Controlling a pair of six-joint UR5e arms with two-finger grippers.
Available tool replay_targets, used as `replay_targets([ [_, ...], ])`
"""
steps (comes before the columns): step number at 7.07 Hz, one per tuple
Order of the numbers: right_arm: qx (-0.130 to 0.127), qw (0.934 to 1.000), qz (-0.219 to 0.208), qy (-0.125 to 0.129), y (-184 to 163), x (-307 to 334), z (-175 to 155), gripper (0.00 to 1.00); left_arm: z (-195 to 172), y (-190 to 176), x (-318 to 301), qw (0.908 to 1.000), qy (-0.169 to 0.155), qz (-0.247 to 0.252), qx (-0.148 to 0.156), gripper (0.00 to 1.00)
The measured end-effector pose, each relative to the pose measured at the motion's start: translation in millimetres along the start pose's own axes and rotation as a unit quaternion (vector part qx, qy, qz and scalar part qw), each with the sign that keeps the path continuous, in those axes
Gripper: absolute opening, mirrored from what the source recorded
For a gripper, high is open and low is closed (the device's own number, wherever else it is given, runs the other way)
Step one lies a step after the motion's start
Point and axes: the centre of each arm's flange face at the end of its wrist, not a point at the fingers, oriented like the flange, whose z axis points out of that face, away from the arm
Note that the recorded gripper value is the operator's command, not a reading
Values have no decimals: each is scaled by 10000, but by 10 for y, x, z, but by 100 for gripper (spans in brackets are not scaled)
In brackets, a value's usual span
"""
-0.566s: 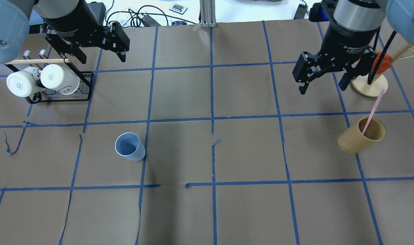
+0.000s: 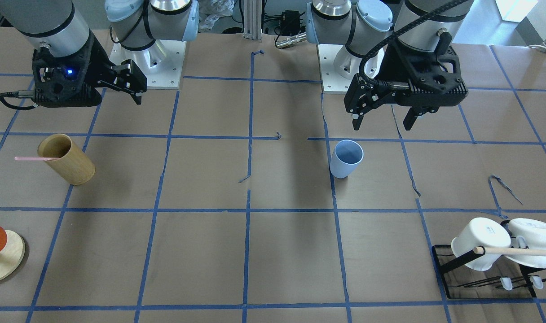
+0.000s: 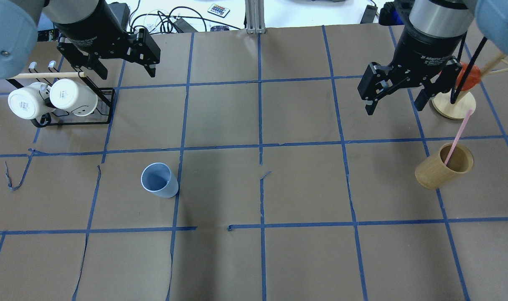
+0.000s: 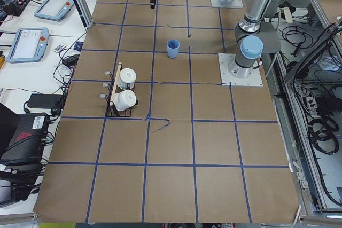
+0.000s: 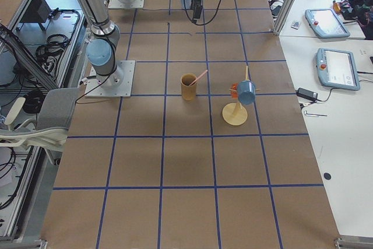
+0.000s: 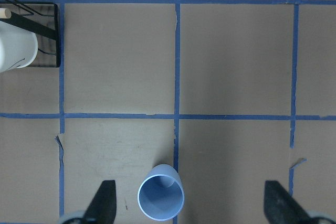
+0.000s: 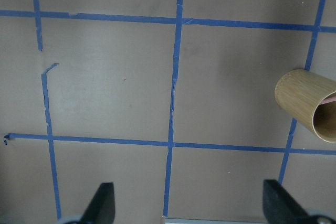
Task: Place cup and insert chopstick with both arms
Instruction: 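Move the right gripper over the bamboo cup toward the pink stick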
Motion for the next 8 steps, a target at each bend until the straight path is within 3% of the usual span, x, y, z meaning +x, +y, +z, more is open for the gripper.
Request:
replay_targets([
  [8,-19,10000,18,60,-35,16,52,100,12,2,6,10000,5,5,-18,100],
])
